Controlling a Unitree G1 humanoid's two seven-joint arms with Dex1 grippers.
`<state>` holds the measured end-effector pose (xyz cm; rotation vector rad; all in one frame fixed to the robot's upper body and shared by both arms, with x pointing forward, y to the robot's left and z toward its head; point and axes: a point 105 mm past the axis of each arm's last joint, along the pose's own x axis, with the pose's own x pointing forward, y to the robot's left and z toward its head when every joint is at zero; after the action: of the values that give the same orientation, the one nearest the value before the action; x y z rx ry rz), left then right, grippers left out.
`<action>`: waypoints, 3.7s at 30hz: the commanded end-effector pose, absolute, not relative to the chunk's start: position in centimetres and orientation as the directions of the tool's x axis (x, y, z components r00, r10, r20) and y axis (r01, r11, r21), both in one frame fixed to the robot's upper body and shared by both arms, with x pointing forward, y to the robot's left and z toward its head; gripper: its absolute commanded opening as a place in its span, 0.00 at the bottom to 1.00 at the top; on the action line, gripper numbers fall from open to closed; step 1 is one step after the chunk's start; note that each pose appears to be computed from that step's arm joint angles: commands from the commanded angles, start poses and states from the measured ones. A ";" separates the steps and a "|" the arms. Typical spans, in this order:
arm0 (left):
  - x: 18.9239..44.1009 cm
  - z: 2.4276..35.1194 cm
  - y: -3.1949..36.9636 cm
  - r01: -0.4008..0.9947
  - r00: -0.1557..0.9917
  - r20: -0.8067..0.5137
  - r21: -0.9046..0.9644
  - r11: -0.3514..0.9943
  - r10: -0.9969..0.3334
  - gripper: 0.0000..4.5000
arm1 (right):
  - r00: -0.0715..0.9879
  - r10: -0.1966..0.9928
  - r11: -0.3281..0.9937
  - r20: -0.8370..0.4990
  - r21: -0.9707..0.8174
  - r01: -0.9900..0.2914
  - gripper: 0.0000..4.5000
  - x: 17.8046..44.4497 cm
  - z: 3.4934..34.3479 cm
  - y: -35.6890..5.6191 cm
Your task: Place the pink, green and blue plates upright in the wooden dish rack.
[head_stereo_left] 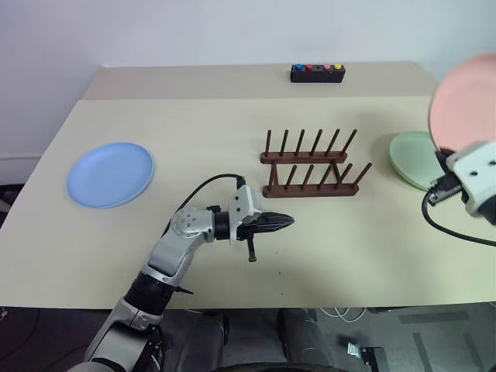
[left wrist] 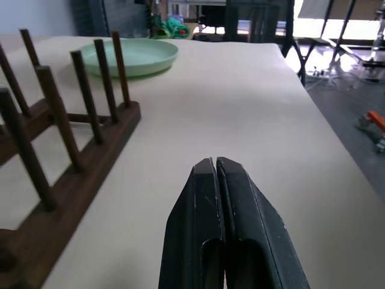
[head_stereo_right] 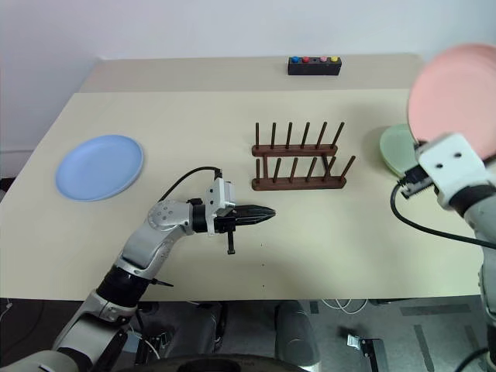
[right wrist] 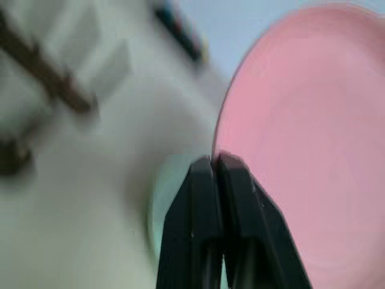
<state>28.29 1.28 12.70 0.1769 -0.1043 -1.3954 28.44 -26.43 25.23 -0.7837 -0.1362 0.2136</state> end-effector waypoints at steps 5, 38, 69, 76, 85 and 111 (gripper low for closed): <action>28.9 13.7 2.0 0.956 0.214 0.005 0.207 0.210 -0.977 0.00 | 0.745 0.629 0.734 0.222 -0.487 -0.474 0.00 29.2 29.4 -20.0; 28.7 13.3 3.0 0.939 0.279 -0.012 0.214 0.270 -0.960 0.00 | 0.554 0.760 0.520 0.340 0.194 -0.832 0.00 29.9 27.7 -24.1; 28.6 12.9 3.1 0.940 0.278 -0.028 0.212 0.266 -0.960 0.00 | 0.535 0.762 0.476 0.365 0.245 -0.845 0.00 29.6 27.0 -23.9; 28.6 12.9 3.2 0.941 0.277 -0.032 0.213 0.264 -0.960 0.00 | 0.563 0.738 0.486 0.371 0.287 -0.826 0.00 29.9 26.4 -24.5; 28.6 12.8 3.2 0.939 0.281 -0.037 0.216 0.266 -0.959 0.00 | 0.589 0.720 0.487 0.368 0.338 -0.806 0.13 30.4 25.4 -25.1; 28.4 12.5 3.1 0.943 0.273 -0.045 0.210 0.258 -0.961 0.00 | 0.968 0.148 0.838 -0.203 -0.494 -0.232 0.86 30.3 18.3 -37.0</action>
<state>28.70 3.60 11.67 0.2011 -0.0581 -1.2707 29.95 -36.64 17.65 -0.3899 0.1508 0.2278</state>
